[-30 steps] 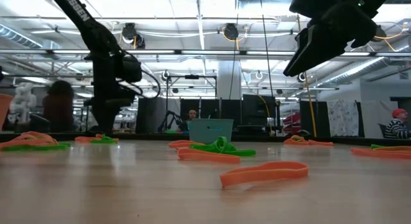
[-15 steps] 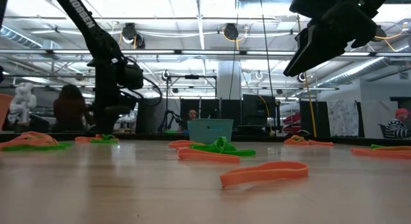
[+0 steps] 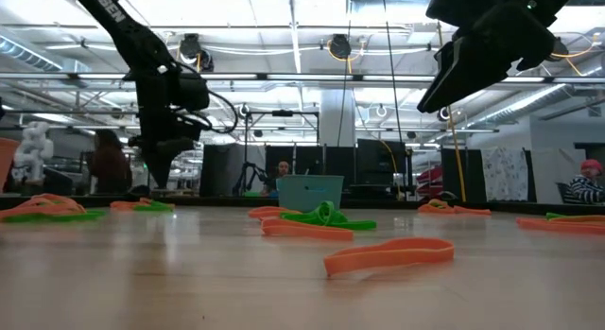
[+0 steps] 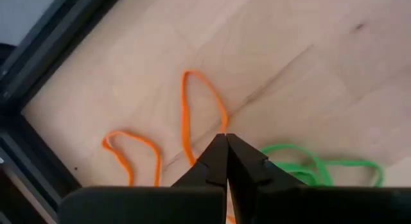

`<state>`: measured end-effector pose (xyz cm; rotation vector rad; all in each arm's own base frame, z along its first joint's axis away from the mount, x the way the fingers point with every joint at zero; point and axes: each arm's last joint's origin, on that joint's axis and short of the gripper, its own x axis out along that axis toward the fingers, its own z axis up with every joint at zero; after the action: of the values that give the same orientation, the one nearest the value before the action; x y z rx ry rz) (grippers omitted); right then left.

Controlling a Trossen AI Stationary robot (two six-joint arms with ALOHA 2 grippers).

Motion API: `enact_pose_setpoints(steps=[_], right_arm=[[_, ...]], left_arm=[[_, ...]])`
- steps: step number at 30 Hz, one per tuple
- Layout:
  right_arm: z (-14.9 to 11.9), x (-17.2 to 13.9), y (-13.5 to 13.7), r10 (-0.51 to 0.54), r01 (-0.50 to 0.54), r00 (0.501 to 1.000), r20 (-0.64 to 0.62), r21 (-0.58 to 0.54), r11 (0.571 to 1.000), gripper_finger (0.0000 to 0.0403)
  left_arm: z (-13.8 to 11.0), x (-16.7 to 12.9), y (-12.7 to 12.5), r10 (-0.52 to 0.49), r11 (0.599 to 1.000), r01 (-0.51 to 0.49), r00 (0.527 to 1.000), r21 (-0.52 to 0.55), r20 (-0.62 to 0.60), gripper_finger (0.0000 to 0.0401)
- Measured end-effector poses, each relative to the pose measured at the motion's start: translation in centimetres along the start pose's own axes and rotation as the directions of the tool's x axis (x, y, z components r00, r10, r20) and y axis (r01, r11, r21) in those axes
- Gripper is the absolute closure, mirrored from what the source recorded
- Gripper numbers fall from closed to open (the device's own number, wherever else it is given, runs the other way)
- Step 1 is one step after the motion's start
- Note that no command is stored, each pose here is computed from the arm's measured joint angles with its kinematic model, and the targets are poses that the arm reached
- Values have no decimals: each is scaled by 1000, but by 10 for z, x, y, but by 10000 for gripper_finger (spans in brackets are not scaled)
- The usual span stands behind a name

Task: Sort rubber bands into baskets
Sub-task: Put the orange rubber band into the orange bin

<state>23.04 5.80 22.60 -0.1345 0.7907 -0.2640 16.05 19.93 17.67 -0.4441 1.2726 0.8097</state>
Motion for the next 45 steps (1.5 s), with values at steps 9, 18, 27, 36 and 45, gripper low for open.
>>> enact_pose_setpoints(steps=[9,18,27,36,45], right_arm=[[0,0,0,0,0,1000,2,1,1000,209],[0,0,1,27,-27,1000,-1,3,1000,209],[1,0,1,27,-27,1000,2,2,1000,209],[1,0,1,27,-27,1000,2,3,1000,209],[0,0,2,53,-53,999,-4,7,999,209]], left_arm=[[1,19,2,11,998,-15,998,-55,-64,337],[5,29,3,51,999,-52,997,-13,-51,245],[6,38,-1,-17,1000,17,997,-6,-71,235],[8,40,-3,-3,1000,1,998,-31,-57,241],[5,44,0,-49,996,41,993,-73,-106,346]])
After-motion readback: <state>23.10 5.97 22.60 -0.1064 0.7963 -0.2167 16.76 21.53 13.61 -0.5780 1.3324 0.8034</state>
